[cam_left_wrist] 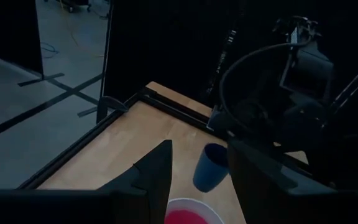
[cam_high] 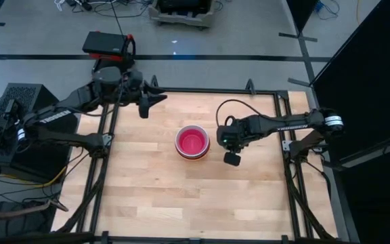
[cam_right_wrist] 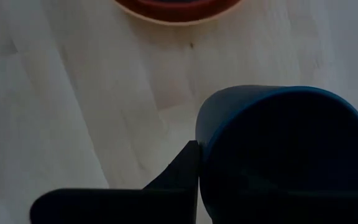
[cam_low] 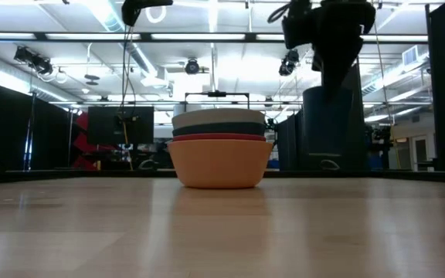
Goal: Nest bowls inside each other
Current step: Move the blue cup to the right side of the stacked bowls
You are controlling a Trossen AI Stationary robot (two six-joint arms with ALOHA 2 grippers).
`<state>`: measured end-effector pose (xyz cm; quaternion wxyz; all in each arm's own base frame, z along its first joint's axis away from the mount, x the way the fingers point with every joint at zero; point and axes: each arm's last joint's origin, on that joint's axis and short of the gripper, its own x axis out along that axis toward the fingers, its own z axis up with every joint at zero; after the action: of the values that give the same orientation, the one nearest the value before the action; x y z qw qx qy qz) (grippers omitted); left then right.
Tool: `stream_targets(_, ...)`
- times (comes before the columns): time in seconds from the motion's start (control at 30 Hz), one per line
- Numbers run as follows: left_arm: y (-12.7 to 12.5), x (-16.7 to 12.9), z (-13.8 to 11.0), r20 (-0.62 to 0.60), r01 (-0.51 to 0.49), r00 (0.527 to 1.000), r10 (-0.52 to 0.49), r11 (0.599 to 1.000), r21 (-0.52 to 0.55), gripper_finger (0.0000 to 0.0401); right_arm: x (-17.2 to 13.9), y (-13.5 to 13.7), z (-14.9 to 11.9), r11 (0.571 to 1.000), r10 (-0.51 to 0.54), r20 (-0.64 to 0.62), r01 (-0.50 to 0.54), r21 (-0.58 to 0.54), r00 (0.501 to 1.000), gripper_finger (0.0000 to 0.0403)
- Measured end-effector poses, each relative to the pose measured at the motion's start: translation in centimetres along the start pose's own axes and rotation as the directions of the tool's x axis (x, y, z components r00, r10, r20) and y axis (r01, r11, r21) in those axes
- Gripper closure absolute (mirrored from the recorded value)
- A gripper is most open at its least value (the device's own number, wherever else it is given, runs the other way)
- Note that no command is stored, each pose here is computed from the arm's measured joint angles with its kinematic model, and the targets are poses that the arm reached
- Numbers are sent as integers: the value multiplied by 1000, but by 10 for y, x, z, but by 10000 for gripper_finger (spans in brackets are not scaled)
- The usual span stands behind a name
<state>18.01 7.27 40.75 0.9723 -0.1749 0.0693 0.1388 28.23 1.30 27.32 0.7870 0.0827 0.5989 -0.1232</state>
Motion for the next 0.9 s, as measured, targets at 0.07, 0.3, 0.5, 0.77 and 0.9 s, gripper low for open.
stream_targets(0.07,0,-1,0,-1,0,1000,0,1000,-3,259,-6,-3,-5,1000,14,43,-15,23,999,403)
stream_targets(0.3,0,-1,0,-2,-2,1000,2,1000,0,259,-6,0,-4,1000,29,74,-30,8,997,403)
stream_targets(0.5,0,-1,0,-1,-6,1000,6,1000,2,259,6,6,-1,999,27,47,-25,-39,999,403)
stream_targets(0.77,0,-1,0,0,-11,1000,11,1000,3,258,22,14,3,995,22,12,-21,-101,1000,403)
stream_targets(0.9,0,-1,0,2,-17,1000,17,1000,4,258,33,18,5,990,16,-19,-19,-143,1000,403)
